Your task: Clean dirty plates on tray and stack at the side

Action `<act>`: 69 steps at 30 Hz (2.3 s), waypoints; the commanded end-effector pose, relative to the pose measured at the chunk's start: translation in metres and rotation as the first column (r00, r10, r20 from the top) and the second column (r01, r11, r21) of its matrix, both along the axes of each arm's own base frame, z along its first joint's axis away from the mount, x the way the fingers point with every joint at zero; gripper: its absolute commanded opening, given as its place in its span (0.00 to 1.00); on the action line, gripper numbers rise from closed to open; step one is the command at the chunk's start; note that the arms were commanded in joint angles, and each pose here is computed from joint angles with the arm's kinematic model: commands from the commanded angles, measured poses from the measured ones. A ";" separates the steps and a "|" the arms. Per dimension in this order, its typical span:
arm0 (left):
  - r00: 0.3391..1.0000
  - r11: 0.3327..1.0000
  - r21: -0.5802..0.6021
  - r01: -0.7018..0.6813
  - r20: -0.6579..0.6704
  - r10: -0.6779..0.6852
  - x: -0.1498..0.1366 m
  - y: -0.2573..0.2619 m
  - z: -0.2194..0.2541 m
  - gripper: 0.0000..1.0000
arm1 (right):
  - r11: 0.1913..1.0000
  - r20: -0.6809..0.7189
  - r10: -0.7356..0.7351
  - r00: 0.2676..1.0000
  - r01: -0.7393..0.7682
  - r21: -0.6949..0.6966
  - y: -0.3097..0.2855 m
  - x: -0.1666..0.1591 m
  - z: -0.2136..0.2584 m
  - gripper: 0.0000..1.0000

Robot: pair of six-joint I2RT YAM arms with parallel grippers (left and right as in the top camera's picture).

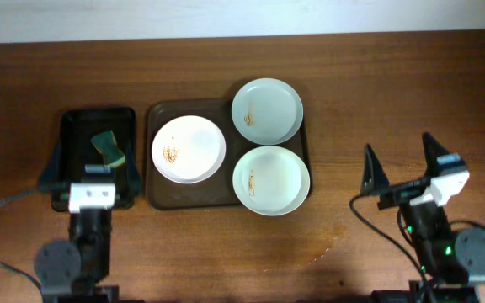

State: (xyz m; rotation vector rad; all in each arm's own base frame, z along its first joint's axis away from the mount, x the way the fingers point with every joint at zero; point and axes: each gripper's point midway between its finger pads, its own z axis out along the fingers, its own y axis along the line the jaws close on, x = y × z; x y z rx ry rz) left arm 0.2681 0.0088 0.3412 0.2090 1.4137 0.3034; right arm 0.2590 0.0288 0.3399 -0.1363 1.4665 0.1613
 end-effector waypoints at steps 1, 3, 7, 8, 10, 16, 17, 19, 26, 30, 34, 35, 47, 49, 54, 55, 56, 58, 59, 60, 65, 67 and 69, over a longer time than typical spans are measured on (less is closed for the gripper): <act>0.983 1.000 0.009 0.021 -0.183 -0.019 0.048 -0.002 0.015 0.99 | 0.998 -0.172 0.062 0.983 -0.059 0.019 0.008 0.031 0.008 0.98; 0.936 0.997 -0.010 0.071 -0.345 -0.070 0.085 -0.009 0.012 0.99 | 0.997 -0.325 0.080 0.942 -0.071 0.039 0.010 0.055 0.001 0.98; 0.634 0.957 -0.193 0.216 -0.718 -0.287 0.141 -0.044 -0.051 0.99 | 0.959 -0.582 0.282 0.762 -0.216 0.182 0.039 0.097 -0.008 0.98; 0.518 0.904 -0.315 0.288 -0.743 -0.424 0.143 -0.068 -0.076 0.99 | 0.908 -0.554 0.420 0.719 -0.334 0.254 0.060 0.102 -0.003 0.98; 0.370 0.870 -0.414 0.267 -0.790 -0.489 0.138 -0.079 -0.119 0.99 | 0.816 -0.504 0.578 0.642 -0.469 0.338 0.083 0.110 -0.005 0.98; 0.328 0.857 -0.512 0.061 -0.801 -0.501 0.150 -0.060 -0.142 0.99 | 0.874 -0.737 0.473 0.482 -0.360 0.326 0.173 0.145 -0.106 0.98; 0.386 0.875 -0.454 -0.167 -0.847 -0.366 0.157 -0.021 -0.140 0.99 | 0.880 -0.769 0.455 0.449 -0.361 0.310 0.191 0.146 -0.114 0.98; 0.437 0.809 -0.335 -0.483 -0.893 -0.109 0.155 0.049 -0.130 0.99 | 0.898 -0.837 0.392 0.382 -0.357 0.257 0.222 0.153 -0.129 0.98; 0.247 0.676 -0.187 -0.713 -0.969 -0.008 0.137 0.093 -0.190 0.73 | 0.915 -0.882 0.346 0.321 -0.323 0.242 0.295 0.173 -0.196 0.90; 0.192 0.655 -0.146 -0.741 -0.981 -0.001 0.146 0.100 -0.226 0.73 | 0.971 -0.926 0.216 0.310 -0.169 0.170 0.300 0.175 -0.243 0.42; 0.187 0.647 -0.091 -0.757 -0.979 0.082 0.147 0.115 -0.225 0.73 | 0.991 -0.961 0.128 0.244 -0.064 0.116 0.297 0.170 -0.291 0.37; 0.188 0.647 -0.091 -0.757 -0.979 0.082 0.148 0.115 -0.225 0.73 | 0.993 -0.969 0.111 0.220 -0.060 0.100 0.295 0.167 -0.303 0.37; 0.092 0.647 -0.032 -0.762 -0.994 0.058 0.148 0.113 -0.270 0.49 | 0.996 -0.987 0.092 0.132 -0.015 0.091 0.296 0.159 -0.351 0.04; 0.040 0.648 -0.001 -0.762 -0.998 0.046 0.143 0.112 -0.288 0.43 | 0.995 -0.987 0.096 0.131 -0.017 0.095 0.296 0.159 -0.351 0.04; -0.038 0.654 -0.002 -0.757 -0.998 -0.046 0.143 0.099 -0.342 0.32 | 0.995 -0.986 0.100 0.131 -0.018 0.098 0.297 0.159 -0.351 0.04; -0.035 0.654 -0.003 -0.757 -0.998 -0.044 0.145 0.099 -0.346 0.32 | 0.995 -0.986 0.100 0.131 -0.018 0.098 0.297 0.159 -0.351 0.04; -0.024 0.654 -0.009 -0.756 -0.999 -0.042 0.148 0.100 -0.347 0.32 | 0.995 -0.986 0.100 0.131 -0.018 0.099 0.297 0.159 -0.351 0.04; -0.007 0.654 -0.020 -0.756 -0.999 -0.038 0.152 0.101 -0.346 0.13 | 0.995 -0.986 0.101 0.130 -0.018 0.100 0.297 0.159 -0.350 0.04; -0.007 0.654 -0.020 -0.756 -0.999 -0.038 0.152 0.101 -0.346 0.01 | 0.994 -0.986 0.110 0.124 -0.021 0.108 0.299 0.158 -0.350 0.04; -0.001 0.655 -0.036 -0.755 -0.998 -0.056 0.153 0.098 -0.344 0.01 | 0.992 -0.986 0.124 0.114 -0.024 0.122 0.300 0.157 -0.350 0.04; 0.168 0.804 -0.314 -0.505 -0.949 -0.265 0.176 0.043 -0.243 0.01 | 0.969 -0.970 0.241 0.040 -0.066 0.238 0.306 0.153 -0.343 0.04; 0.184 0.845 -0.344 -0.409 -0.938 -0.293 0.177 0.023 -0.227 0.01 | 0.963 -0.964 0.264 0.026 -0.058 0.262 0.303 0.156 -0.342 0.04; 0.136 0.900 -0.329 -0.287 -0.944 -0.302 0.172 -0.004 -0.234 0.01 | 0.959 -0.960 0.279 0.015 -0.055 0.278 0.300 0.157 -0.341 0.04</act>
